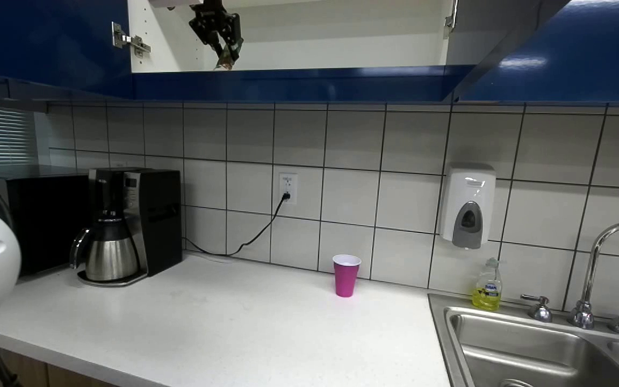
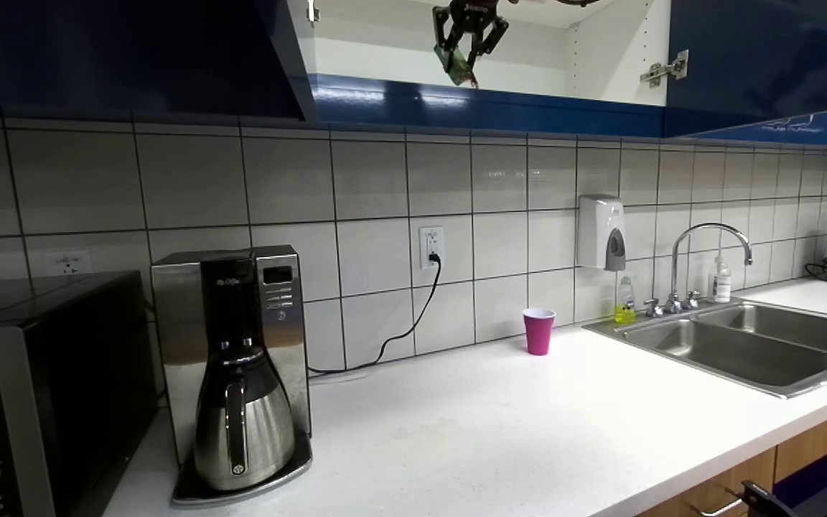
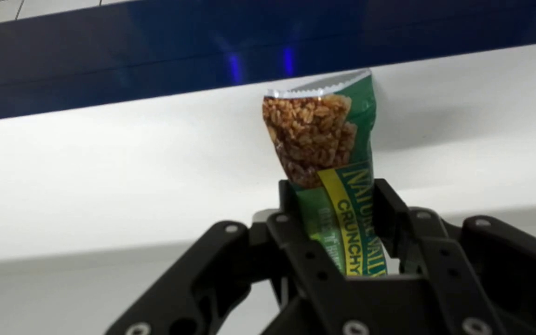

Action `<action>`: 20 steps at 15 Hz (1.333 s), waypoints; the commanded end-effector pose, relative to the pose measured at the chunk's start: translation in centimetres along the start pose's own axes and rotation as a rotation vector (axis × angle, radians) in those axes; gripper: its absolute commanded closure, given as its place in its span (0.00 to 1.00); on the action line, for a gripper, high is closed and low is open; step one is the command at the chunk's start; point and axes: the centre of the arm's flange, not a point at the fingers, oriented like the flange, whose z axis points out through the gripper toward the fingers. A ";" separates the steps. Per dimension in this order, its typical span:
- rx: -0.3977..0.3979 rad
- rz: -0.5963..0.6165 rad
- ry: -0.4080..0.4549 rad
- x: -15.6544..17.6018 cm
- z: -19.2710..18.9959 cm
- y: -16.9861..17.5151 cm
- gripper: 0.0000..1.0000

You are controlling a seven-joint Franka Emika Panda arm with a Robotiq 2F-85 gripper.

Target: Pick up the granola bar and place it on the bottom shelf

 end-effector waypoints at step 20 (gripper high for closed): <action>-0.057 0.052 -0.072 2.7 0.3 1.1 0.00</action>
